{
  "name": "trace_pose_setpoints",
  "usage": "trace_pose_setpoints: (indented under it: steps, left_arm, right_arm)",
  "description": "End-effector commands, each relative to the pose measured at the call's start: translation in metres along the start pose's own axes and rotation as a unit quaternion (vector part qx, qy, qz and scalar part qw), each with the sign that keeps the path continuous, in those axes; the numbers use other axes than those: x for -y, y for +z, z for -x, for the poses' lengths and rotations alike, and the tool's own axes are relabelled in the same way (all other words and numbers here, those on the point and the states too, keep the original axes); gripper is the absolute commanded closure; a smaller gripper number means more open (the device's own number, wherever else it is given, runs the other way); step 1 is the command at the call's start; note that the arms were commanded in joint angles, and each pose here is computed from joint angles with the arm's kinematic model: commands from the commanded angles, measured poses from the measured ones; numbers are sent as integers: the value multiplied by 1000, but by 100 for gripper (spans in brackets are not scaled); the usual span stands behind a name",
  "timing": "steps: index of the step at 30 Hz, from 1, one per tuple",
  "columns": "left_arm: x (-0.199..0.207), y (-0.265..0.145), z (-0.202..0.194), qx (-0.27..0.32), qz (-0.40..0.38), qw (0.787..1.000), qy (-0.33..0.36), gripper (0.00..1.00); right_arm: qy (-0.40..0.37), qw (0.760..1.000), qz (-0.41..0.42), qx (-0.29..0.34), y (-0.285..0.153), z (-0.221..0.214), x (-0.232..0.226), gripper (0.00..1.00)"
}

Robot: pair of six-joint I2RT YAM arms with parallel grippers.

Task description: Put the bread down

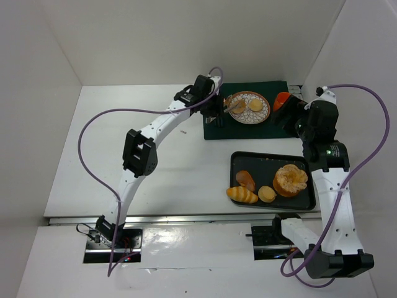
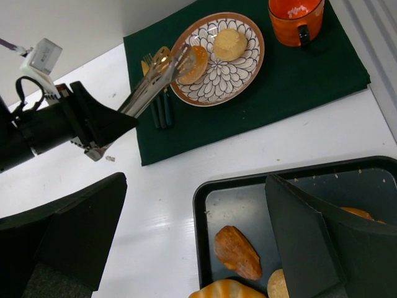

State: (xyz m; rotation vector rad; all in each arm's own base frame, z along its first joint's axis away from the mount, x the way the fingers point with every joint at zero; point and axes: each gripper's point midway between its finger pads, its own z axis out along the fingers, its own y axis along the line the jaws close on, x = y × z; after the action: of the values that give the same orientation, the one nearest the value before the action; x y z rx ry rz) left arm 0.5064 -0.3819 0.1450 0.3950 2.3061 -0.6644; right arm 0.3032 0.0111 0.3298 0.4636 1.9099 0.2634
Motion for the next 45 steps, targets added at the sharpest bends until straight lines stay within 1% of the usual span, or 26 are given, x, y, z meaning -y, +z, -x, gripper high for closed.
trace_pose_setpoints:
  steps: [1,3,4,5,7,8,9,10,11,12,13,14,15,16,17,18,19,20,21,23,26,32,34,38,42,45]
  left_arm:
    - [29,-55,55,73,-36,996,23,41]
    - [31,-71,58,79,-33,996,29,41]
    - [34,-92,64,90,-29,995,35,41]
    - [35,-103,67,96,-26,994,46,41]
    - [40,-119,56,83,-29,994,61,41]
    - [51,-142,60,91,-38,991,87,41]
    - [56,-151,43,61,-39,993,97,41]
    - [61,-159,33,48,-41,992,110,41]
    - [66,-160,11,23,-28,989,142,41]
    - [73,-180,7,26,-25,987,158,41]
    - [75,-187,-10,6,-21,985,169,41]
    - [73,-185,-39,-29,-21,983,179,41]
    - [84,-192,-56,-45,-29,979,195,41]
    - [92,-210,-63,-42,-37,977,207,41]
    - [90,-210,-92,-74,-45,974,210,41]
    - [101,-217,-107,-83,-60,965,241,41]
    - [106,-231,-113,-77,-70,961,255,41]
    - [103,-231,-131,-96,-72,957,266,41]
    - [109,-235,-139,-99,-85,949,288,41]
    - [117,-241,-150,-110,-107,941,302,40]
    - [120,-246,-177,-146,-135,924,327,39]
    - [122,-244,-202,-185,-144,911,340,35]
    - [127,-244,-211,-199,-158,904,345,33]
    - [123,-244,-222,-214,-153,899,349,33]
    - [126,-237,-235,-236,-167,891,350,33]
    - [124,-229,-240,-252,-162,888,348,33]
  right_arm:
    - [-1,1000,8,8,0,6,-6,0]
    - [4,1000,12,6,0,6,-8,0]
    - [4,1000,10,2,2,2,-6,0]
    - [4,1000,12,6,-1,4,-7,0]
    - [4,1000,10,1,-2,1,-5,0]
    - [4,1000,8,9,-4,7,-6,0]
    - [4,1000,2,-2,-1,2,-3,0]
    - [9,1000,4,2,-3,5,-6,0]
    - [8,1000,7,-5,-4,2,-6,0]
    - [8,1000,8,-5,-4,2,-6,0]
    - [9,1000,10,0,-8,4,-7,0]
    - [13,1000,13,6,-7,7,-9,0]
    - [13,1000,14,7,-10,5,-8,0]
    - [13,1000,16,11,-13,7,-9,0]
    - [13,1000,16,11,-13,7,-9,0]
    - [13,1000,16,11,-13,7,-9,0]
    - [13,1000,14,7,-13,5,-8,0]
    - [9,1000,16,11,-15,8,-9,0]
    - [9,1000,16,11,-15,8,-9,0]
    - [9,1000,14,7,-15,6,-8,0]
    - [9,1000,14,7,-15,6,-8,0]
    - [9,1000,18,5,-15,5,-9,0]
    - [9,1000,16,1,-14,2,-8,0]
    - [8,1000,14,-4,-12,-2,-6,0]
    - [8,1000,14,-4,-12,-2,-6,0]
    - [8,1000,14,-4,-10,-3,-6,0]
